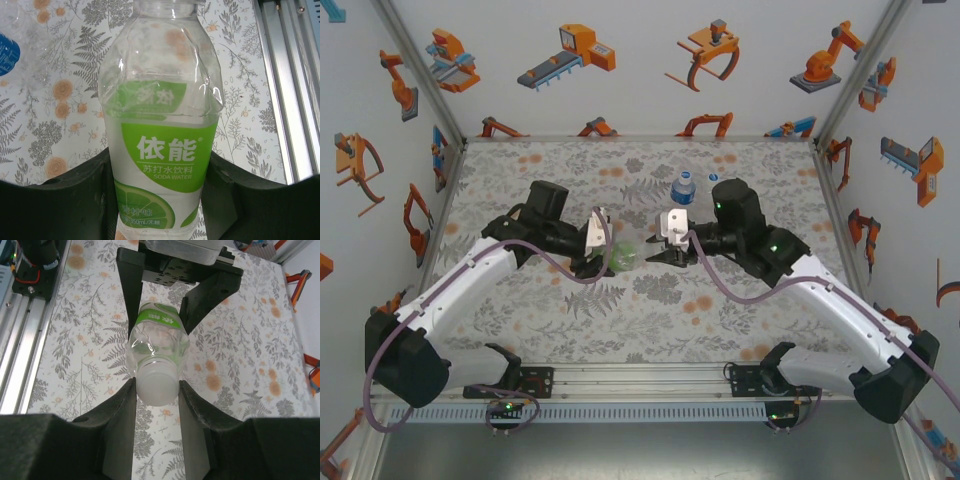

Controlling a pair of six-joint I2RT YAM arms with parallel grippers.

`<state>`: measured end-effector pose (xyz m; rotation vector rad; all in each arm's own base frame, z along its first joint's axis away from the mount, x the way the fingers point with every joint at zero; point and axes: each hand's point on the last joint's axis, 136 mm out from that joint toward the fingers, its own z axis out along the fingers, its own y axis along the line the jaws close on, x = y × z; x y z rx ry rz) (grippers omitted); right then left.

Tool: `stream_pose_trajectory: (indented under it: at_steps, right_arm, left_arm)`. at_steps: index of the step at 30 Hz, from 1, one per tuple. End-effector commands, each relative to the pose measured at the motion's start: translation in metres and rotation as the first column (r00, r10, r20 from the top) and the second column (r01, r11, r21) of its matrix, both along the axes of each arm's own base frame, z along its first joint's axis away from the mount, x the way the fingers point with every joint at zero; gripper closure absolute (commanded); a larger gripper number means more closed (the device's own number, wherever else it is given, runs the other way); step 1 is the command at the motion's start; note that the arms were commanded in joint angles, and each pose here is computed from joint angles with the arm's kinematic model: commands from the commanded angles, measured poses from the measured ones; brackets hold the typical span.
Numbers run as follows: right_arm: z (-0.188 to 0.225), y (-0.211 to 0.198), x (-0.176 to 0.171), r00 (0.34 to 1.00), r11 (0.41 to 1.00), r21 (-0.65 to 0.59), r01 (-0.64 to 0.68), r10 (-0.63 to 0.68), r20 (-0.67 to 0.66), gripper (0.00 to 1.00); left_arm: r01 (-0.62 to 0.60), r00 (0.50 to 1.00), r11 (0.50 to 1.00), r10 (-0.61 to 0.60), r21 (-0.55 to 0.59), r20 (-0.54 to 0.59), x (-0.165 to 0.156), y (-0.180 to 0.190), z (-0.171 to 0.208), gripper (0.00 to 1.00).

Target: Screw on the bottle caps

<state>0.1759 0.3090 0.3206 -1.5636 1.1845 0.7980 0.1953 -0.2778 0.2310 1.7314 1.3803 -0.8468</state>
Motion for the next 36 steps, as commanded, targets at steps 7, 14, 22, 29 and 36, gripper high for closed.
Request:
stream_pose_trajectory:
  at_steps: [7, 14, 22, 29, 36]
  right_arm:
    - [-0.018, -0.001, 0.06, 0.723, 0.876, 0.004, 0.482, -0.395, -0.566, 1.0]
    - [-0.036, -0.015, 0.084, 0.287, 0.699, -0.145, 0.7, -0.462, -0.839, 1.0]
    - [-0.057, -0.018, 0.09, -0.14, 0.584, -0.371, 0.722, -0.402, -0.905, 1.0]
    - [-0.048, -0.025, 0.096, -0.107, 0.549, -0.389, 0.739, -0.475, -0.873, 1.0]
    - [-0.001, 0.001, 0.072, 0.457, 0.807, -0.103, 0.582, -0.428, -0.78, 1.0]
  left_arm:
    - [0.001, 0.999, 0.993, 0.004, -0.117, 0.04, 0.007, -0.005, 0.03, 1.0]
    - [-0.034, 0.998, 0.993, 0.04, -0.114, 0.05, 0.014, -0.004, 0.029, 1.0]
    - [-0.109, 0.991, 0.991, 0.114, -0.084, 0.063, 0.029, -0.003, 0.024, 1.0]
    - [-0.114, 0.991, 0.991, 0.119, -0.075, 0.063, 0.03, -0.004, 0.022, 1.0]
    - [-0.052, 0.997, 0.994, 0.057, -0.097, 0.043, 0.018, -0.006, 0.026, 1.0]
